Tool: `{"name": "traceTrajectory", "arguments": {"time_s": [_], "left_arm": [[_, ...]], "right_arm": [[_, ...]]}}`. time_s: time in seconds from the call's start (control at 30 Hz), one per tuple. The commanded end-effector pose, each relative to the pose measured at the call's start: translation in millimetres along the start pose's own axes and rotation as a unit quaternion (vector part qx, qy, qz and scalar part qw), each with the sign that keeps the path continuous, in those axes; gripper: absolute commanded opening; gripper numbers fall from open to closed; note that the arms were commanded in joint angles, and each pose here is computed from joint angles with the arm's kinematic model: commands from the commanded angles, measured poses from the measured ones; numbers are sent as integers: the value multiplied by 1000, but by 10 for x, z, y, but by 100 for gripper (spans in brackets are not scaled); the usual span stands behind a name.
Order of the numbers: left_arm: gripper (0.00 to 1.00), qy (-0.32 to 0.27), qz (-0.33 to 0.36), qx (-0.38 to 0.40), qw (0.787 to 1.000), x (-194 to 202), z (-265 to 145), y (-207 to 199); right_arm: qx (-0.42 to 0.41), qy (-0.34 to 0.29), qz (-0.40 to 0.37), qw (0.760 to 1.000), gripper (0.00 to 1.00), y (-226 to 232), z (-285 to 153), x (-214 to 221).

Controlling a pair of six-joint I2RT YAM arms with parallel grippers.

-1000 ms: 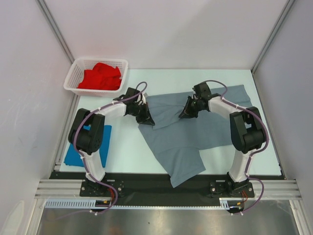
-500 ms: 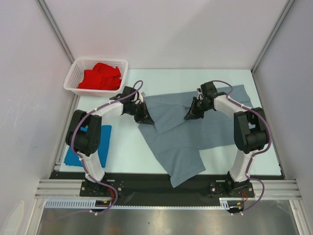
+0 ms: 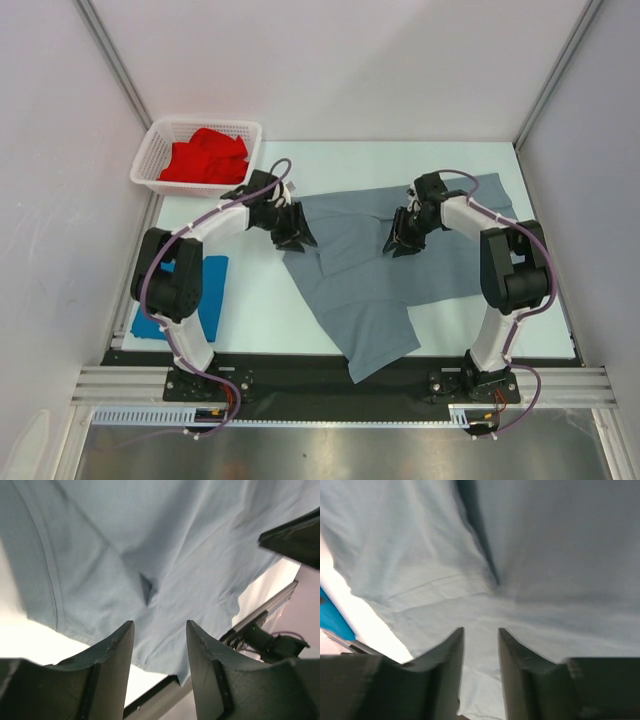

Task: Fold and stack the t-shirts
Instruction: Fold the tshirt

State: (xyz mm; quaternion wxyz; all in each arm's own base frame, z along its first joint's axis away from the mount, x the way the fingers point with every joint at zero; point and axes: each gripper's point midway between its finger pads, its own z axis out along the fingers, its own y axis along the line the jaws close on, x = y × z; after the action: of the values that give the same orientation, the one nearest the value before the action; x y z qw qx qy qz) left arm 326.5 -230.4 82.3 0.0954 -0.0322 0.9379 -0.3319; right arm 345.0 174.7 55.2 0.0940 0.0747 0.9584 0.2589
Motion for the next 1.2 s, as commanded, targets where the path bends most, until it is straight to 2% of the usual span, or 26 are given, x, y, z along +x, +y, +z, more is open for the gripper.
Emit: {"name": "traceTrajectory", "arguments": {"time_s": [0.0,0.07,0.13,0.17,0.3,0.43,0.57,1.03,1.17], "left_arm": [[50,-65,60,23,996,-364,-287,-311],[47,-55,53,43,996,-325,-246,-358],[50,-40,48,69,996,-208,-164,-411],[55,-43,56,82,994,-199,-137,-456],[58,-2,64,90,994,116,93,-479],[58,-6,70,87,994,132,174,-454],[58,-4,71,80,994,134,227,-420],[58,-10,59,26,998,246,311,-220],[58,3,44,35,998,305,381,-195]], "right_arm": [[13,-60,-34,998,43,-8,-221,-168],[-17,-75,-34,996,46,126,-214,-271],[-32,-63,-20,997,47,188,-166,-283],[-34,-60,-19,997,49,194,-149,-289],[-29,-54,-33,998,50,126,-61,-296],[-38,-66,-59,995,47,110,37,-382],[-39,-58,-62,996,41,53,160,-399],[-21,-53,-72,996,36,-58,216,-378],[-34,-45,-70,996,34,-19,254,-338]]}}
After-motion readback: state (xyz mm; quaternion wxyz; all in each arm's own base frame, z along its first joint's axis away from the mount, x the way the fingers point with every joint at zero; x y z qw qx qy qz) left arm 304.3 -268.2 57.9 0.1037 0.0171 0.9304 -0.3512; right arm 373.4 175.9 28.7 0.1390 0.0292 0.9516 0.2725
